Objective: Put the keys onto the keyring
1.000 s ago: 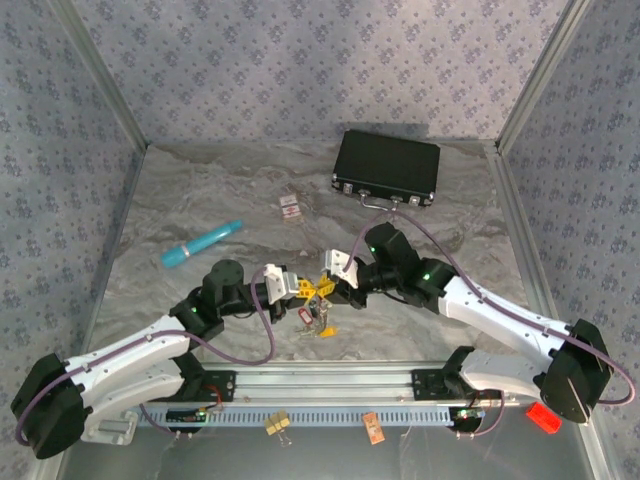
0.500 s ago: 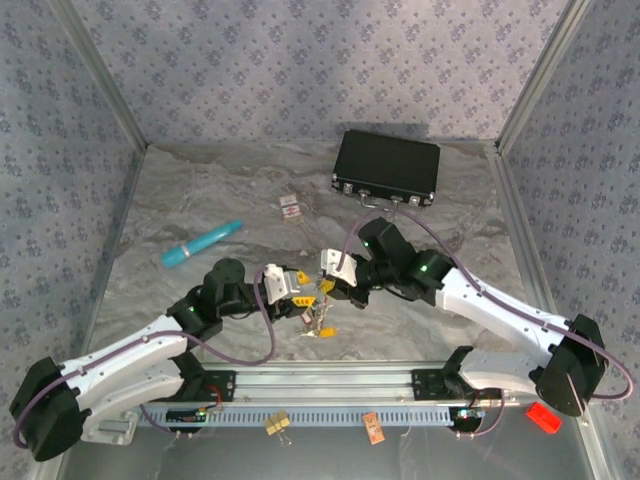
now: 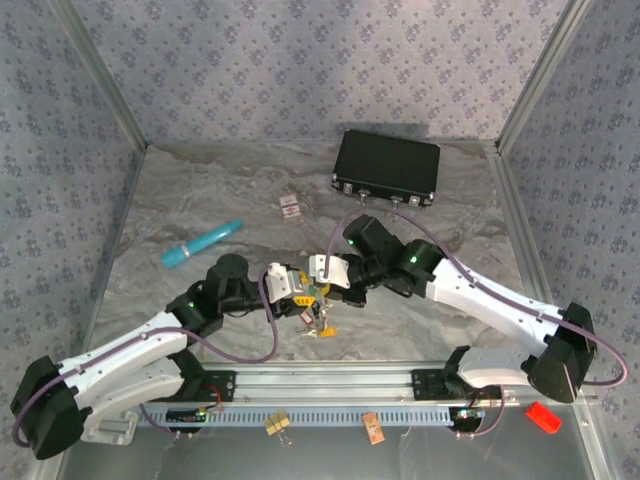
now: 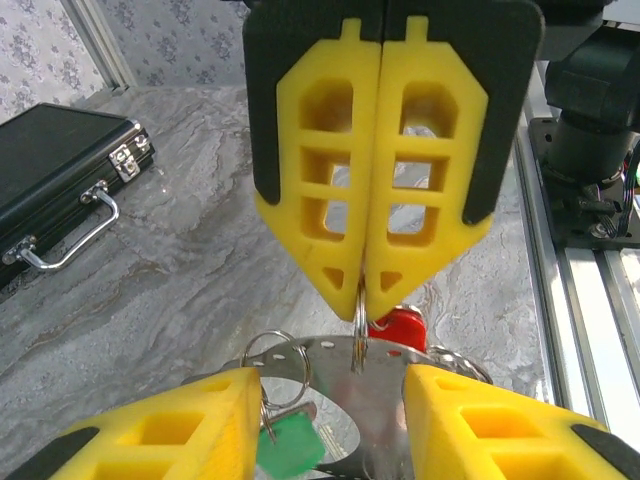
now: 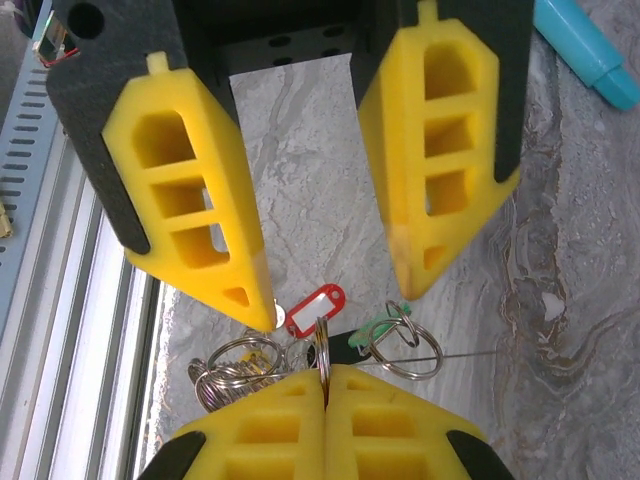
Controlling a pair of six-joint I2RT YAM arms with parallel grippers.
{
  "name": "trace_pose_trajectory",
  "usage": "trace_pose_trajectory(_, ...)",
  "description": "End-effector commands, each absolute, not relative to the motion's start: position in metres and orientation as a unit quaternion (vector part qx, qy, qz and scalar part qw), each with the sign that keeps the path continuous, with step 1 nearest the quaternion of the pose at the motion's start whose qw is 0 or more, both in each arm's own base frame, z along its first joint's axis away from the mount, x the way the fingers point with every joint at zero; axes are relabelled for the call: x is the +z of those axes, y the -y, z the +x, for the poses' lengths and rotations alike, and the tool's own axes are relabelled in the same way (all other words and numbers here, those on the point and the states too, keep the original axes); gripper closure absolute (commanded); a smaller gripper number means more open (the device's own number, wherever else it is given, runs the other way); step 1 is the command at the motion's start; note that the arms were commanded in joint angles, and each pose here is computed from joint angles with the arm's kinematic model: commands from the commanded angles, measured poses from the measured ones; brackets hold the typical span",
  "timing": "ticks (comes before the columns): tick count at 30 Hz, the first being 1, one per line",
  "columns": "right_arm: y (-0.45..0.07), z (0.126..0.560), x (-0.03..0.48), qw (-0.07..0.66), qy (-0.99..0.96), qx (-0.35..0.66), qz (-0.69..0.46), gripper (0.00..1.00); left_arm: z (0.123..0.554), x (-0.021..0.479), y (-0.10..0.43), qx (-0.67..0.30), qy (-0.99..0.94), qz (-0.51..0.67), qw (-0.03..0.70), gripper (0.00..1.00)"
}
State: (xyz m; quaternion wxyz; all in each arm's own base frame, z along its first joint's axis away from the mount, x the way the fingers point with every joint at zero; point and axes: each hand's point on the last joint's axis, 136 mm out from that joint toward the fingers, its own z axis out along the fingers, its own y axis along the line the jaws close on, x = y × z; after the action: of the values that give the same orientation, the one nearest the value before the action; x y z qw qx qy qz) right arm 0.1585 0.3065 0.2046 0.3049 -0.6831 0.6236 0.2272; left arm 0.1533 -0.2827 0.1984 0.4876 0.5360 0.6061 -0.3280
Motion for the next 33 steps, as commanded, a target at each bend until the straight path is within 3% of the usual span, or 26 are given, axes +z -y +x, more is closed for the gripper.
trace_pose_trajectory(1, -0.313, 0.157, 0.216, 0.312, -0.608, 0.224, -0.695, 1.00, 0.152, 0.218, 0.288, -0.337, -0.583, 0.541, 0.503, 0.61)
trace_pose_trajectory(8, -0.323, 0.152, 0.220, 0.316, -0.601, 0.243, -0.693, 1.00, 0.152, 0.217, 0.290, -0.341, -0.583, 0.542, 0.500, 0.77)
trace_pose_trajectory(14, -0.322, 0.150, 0.220, 0.324, -0.606, 0.256, -0.680, 0.98, 0.150, 0.216, 0.289, -0.343, -0.581, 0.543, 0.500, 1.00)
trace_pose_trajectory(19, -0.312, 0.152, 0.226, 0.352, -0.613, 0.292, -0.644, 0.71, 0.150, 0.219, 0.288, -0.351, -0.572, 0.529, 0.520, 1.00)
trace_pose_trajectory(33, -0.290, 0.157, 0.227, 0.394, -0.631, 0.342, -0.574, 0.66, 0.150, 0.224, 0.289, -0.381, -0.564, 0.497, 0.538, 1.00)
